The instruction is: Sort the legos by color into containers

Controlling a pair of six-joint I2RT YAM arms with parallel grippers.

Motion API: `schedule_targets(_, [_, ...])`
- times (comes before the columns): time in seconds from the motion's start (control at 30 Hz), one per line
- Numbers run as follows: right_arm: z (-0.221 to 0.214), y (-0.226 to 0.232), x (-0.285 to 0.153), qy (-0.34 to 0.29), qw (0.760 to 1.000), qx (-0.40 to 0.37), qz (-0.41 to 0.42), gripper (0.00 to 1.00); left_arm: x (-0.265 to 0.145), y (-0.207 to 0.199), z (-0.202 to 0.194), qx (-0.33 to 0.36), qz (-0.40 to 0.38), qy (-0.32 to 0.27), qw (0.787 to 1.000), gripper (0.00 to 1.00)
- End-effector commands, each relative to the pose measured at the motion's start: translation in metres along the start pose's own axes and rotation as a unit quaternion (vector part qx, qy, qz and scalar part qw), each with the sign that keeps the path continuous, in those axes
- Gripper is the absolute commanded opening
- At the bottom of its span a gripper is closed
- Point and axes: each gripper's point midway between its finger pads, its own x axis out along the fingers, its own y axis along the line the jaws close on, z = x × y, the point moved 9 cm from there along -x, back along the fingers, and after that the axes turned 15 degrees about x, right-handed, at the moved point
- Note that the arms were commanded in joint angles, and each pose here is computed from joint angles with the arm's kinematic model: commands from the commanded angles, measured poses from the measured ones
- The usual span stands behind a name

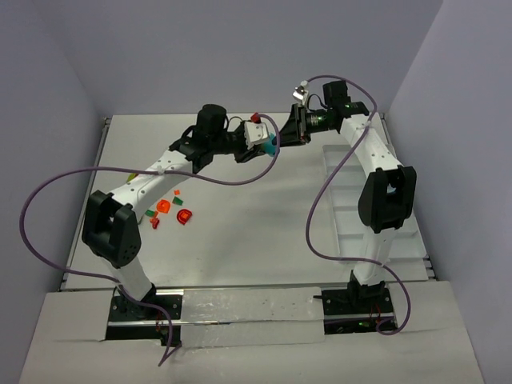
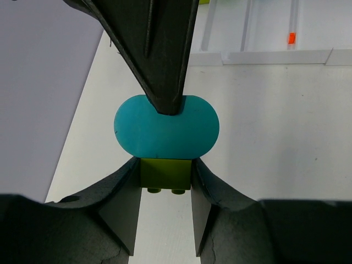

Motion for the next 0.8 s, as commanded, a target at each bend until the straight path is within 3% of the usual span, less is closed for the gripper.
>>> schedule_targets(0.0, [0.002, 0.010, 0.000, 0.004, 0.999, -0.014, 0.031, 0.16, -0.009, 0.008, 0.019, 0.034, 0.037, -0.017, 0.999, 0.00])
schedule_targets(0.03, [0.002, 0.009, 0.000, 0.003, 0.999, -0.013, 0.030, 0.08, -0.009, 0.008, 0.019, 0.033, 0.039, -0.015, 0.999, 0.00])
schedule_targets(0.1, [0.001, 0.008, -0.004, -0.001, 1.000, -0.008, 0.028, 0.00, -0.010, 0.008, 0.017, 0.034, 0.050, -0.009, 0.998, 0.00])
schedule_targets(0.33, [0.011, 0.004, -0.061, -0.073, 0.997, -0.024, 0.007, 0.00, -0.019, -0.002, -0.002, 0.021, 0.077, 0.012, 0.997, 0.00])
schedule_targets(0.53, [-0.011, -0.007, -0.115, -0.123, 0.992, -0.018, -0.028, 0.00, -0.032, -0.012, -0.028, 0.011, 0.094, 0.030, 0.995, 0.00])
schedule_targets(0.67, [-0.024, -0.026, -0.156, -0.146, 0.969, -0.093, -0.177, 0.00, -0.035, -0.010, -0.034, 0.013, 0.095, 0.043, 0.994, 0.00])
schedule_targets(0.77, [-0.037, -0.051, -0.184, -0.093, 0.937, -0.099, -0.322, 0.00, -0.033, -0.009, -0.036, 0.000, 0.091, 0.043, 0.995, 0.00])
